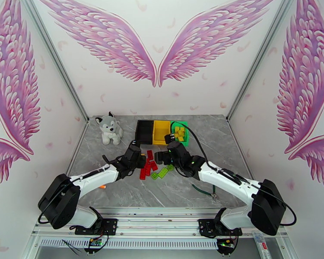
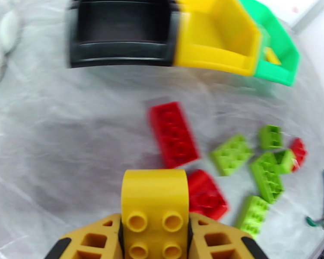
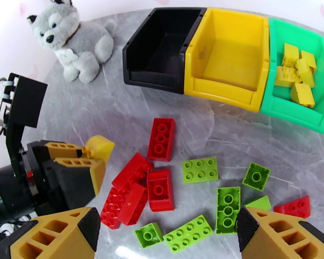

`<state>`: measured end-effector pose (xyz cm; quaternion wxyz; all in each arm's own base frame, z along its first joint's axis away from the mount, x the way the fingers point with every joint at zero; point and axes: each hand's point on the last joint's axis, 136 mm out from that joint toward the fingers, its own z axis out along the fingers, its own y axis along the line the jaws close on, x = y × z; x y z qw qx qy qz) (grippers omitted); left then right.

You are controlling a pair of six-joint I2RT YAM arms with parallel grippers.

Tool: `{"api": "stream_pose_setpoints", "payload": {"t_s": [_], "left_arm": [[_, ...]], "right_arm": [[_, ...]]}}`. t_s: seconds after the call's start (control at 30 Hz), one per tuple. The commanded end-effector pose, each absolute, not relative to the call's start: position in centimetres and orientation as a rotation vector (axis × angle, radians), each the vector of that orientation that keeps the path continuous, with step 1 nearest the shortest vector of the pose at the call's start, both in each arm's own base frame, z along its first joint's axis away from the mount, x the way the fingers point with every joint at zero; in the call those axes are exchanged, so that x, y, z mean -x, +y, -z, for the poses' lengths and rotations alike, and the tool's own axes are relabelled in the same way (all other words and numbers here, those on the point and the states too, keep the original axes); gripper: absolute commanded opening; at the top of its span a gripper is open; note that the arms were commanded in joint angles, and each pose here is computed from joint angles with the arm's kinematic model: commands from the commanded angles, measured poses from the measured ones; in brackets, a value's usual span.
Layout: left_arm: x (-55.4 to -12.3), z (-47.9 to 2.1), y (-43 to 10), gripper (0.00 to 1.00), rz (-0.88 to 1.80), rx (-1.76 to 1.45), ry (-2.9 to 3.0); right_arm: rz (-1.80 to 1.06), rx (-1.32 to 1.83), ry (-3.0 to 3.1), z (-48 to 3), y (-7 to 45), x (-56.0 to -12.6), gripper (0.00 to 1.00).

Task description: Sort the legos into containers by color

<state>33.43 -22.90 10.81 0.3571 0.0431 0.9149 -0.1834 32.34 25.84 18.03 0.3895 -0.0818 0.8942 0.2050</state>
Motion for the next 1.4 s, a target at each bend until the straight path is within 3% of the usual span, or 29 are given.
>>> {"api": "stream_pose_setpoints", "payload": {"t_s": [0.0, 0.43, 0.77, 0.87, 0.93, 1.0, 1.07, 1.37], "left_arm": [[-35.0, -14.7, -27.4, 0.28, 0.74, -0.21, 2.258], [-43.2, -20.6, -37.0, 0.28, 1.032, -0.304, 2.091], [-50.6, -20.1, -42.0, 0.34, 1.09, -0.308, 2.04], [-52.3, -19.4, -43.2, 0.39, 1.109, -0.305, 2.052], [-53.2, -19.3, -43.5, 0.56, 1.101, -0.295, 2.055], [-53.5, -19.5, -43.4, 0.69, 1.092, -0.28, 2.048], [-53.1, -20.5, -43.3, 0.74, 1.098, -0.284, 2.028], [-47.2, -26.4, -39.9, 0.77, 0.958, -0.261, 1.979]], "right_arm": [[-0.645, 0.149, 2.278, -17.9, 25.3, -32.5, 0.9], [-0.363, -0.213, 2.104, -21.1, 14.6, -31.8, 0.95], [-0.357, -0.235, 2.02, -23.6, 13.0, -30.8, 0.98], [-0.351, -0.234, 2.027, -23.6, 13.1, -30.9, 0.98], [-0.353, -0.23, 2.03, -23.5, 13.1, -31.0, 0.98], [-0.355, -0.23, 2.031, -23.5, 13.1, -31.0, 0.98], [-0.355, -0.231, 2.032, -23.4, 13.1, -31.0, 0.98], [-0.395, -0.217, 2.04, -23.0, 13.8, -31.1, 0.98]]}}
